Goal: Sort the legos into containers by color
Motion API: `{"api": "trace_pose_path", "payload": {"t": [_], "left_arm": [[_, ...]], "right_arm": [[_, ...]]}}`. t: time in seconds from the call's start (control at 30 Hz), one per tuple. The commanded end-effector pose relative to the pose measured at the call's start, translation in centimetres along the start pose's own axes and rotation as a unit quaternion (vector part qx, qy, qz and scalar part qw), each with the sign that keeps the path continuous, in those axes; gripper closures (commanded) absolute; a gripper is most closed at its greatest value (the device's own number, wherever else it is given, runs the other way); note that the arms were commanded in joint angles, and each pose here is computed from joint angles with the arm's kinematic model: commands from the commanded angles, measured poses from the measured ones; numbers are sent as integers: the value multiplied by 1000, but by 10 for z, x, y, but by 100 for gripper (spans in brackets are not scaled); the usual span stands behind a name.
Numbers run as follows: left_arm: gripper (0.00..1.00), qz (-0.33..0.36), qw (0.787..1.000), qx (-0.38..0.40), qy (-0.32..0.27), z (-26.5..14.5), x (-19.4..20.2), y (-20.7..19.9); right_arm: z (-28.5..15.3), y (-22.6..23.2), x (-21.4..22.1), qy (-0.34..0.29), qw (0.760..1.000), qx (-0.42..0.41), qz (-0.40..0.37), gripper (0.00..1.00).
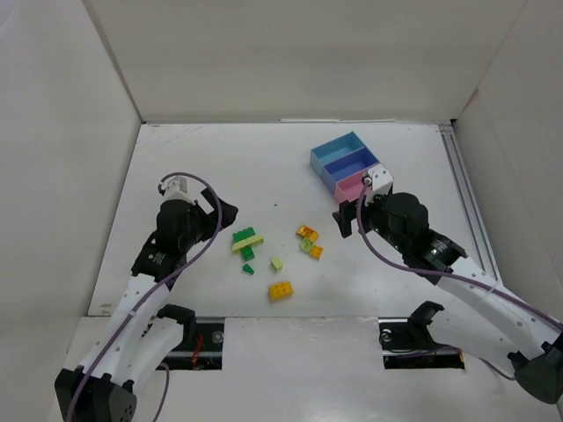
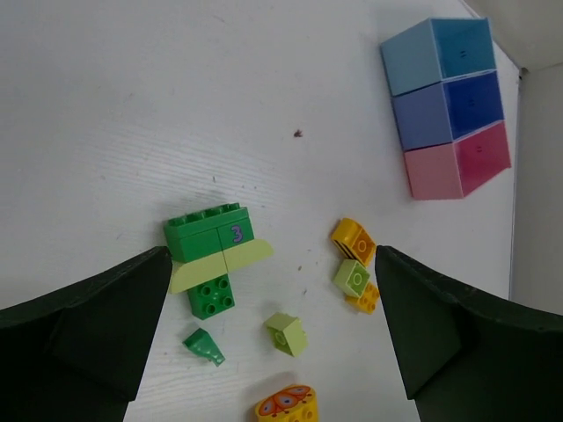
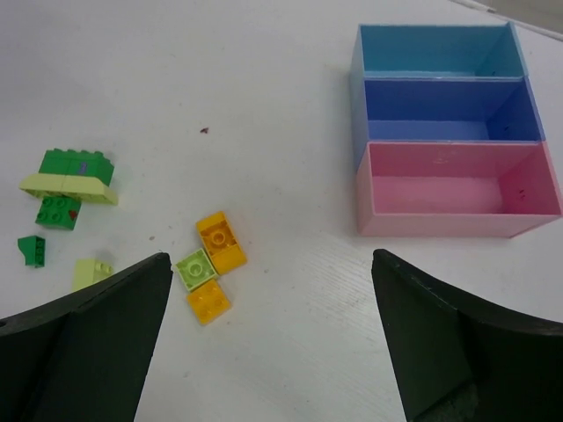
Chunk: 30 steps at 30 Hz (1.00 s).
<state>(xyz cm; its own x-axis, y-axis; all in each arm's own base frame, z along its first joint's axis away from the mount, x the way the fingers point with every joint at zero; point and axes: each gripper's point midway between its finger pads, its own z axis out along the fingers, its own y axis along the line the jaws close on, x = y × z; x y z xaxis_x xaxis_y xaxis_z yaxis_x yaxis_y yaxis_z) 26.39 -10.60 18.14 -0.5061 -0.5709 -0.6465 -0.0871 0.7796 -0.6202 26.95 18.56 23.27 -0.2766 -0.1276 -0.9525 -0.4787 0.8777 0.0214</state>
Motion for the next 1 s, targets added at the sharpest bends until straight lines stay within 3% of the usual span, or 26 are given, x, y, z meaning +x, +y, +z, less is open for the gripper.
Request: {"api": "trace_pose_path", "payload": {"t": [0.0,0.2,0.3,0.5,0.63,0.8,0.87,0.97], "left_arm": [[0,-18,1000,3,-20,-3,-20,-16],[0,-8,998,-55,4,16,-24,-6],[0,-4,996,-63,56,42,-5,-1],[0,-4,990,-91,107,57,26,19],[0,-49,981,-139,124,55,46,41],[11,-80,974,-167,127,41,70,60],[22,-90,973,-171,128,40,77,66],[24,-100,968,-181,139,38,86,72]], "right_arm": [[-9,7,-24,-42,999,-22,-19,0],[-12,-4,-25,-53,998,4,-30,0],[-10,-3,-19,-43,999,0,-32,0],[-3,-13,3,19,998,31,-44,0],[5,-18,15,52,996,49,-52,0],[15,-17,29,78,994,50,-53,1],[16,-20,35,90,993,56,-56,1],[22,-19,36,93,992,57,-57,3]]}}
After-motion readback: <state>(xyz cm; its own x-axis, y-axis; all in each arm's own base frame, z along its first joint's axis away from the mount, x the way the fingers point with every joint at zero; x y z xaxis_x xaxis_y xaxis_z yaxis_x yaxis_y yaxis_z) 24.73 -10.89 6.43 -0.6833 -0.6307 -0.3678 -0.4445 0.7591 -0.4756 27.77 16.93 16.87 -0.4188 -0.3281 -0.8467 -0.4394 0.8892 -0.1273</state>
